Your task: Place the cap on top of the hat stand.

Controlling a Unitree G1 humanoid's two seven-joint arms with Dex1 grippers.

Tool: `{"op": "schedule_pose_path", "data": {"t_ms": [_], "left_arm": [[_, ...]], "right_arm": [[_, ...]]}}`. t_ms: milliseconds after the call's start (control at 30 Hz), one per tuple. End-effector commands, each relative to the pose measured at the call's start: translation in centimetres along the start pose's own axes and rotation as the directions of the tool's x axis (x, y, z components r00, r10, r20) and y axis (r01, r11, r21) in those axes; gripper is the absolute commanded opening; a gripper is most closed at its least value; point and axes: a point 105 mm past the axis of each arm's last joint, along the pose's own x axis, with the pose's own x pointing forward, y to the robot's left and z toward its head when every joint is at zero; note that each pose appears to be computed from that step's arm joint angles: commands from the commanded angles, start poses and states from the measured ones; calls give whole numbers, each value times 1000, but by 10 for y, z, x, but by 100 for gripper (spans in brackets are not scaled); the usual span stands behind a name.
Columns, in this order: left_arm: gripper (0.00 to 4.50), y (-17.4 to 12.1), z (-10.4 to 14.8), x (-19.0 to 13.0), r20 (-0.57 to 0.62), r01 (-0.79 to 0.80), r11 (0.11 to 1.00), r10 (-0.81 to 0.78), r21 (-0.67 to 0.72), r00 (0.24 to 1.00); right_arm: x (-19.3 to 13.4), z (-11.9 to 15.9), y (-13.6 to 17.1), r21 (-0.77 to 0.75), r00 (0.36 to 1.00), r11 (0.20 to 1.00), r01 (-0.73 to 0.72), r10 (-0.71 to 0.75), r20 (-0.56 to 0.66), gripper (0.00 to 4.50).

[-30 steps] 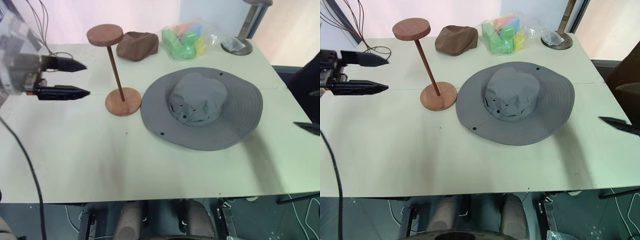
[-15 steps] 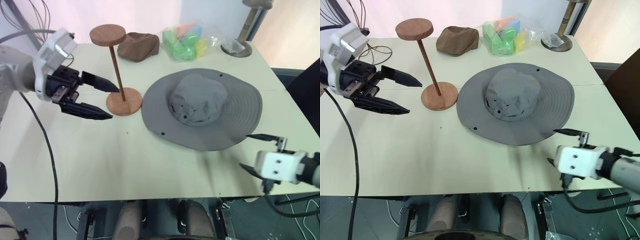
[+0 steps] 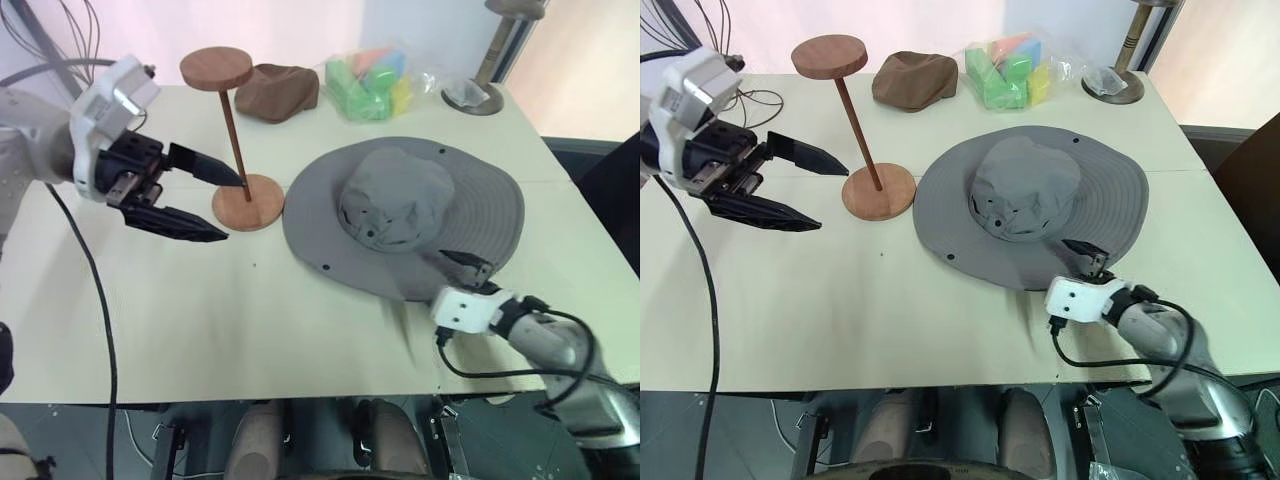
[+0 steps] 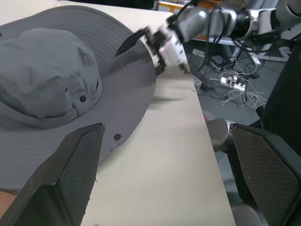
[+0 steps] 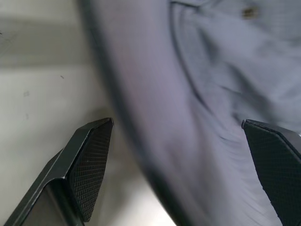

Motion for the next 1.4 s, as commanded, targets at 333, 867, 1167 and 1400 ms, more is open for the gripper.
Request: {"op": "schedule_pose_path", "data": {"t_ms": [333, 867, 1167, 1400], "left_arm": [[450, -2, 10, -4, 11, -17, 998, 16, 58, 1000], [450, -18, 31, -57, 189, -312, 950, 308, -13, 932], [450, -35, 2, -102, 175, -556, 819, 573, -142, 800], [450, -43, -7, -140, 190, -690, 696, 718, -198, 670]], "right_arm": [[-5, -6, -6, 212, 1000, 977, 25, -27, 8, 2], [-39, 40, -205, 701, 912, 713, -12, -280, 300, 2], [11, 105, -300, 590, 815, 806, 46, -372, 444, 2], [45, 198, -294, 286, 730, 955, 81, -252, 635, 2]]}}
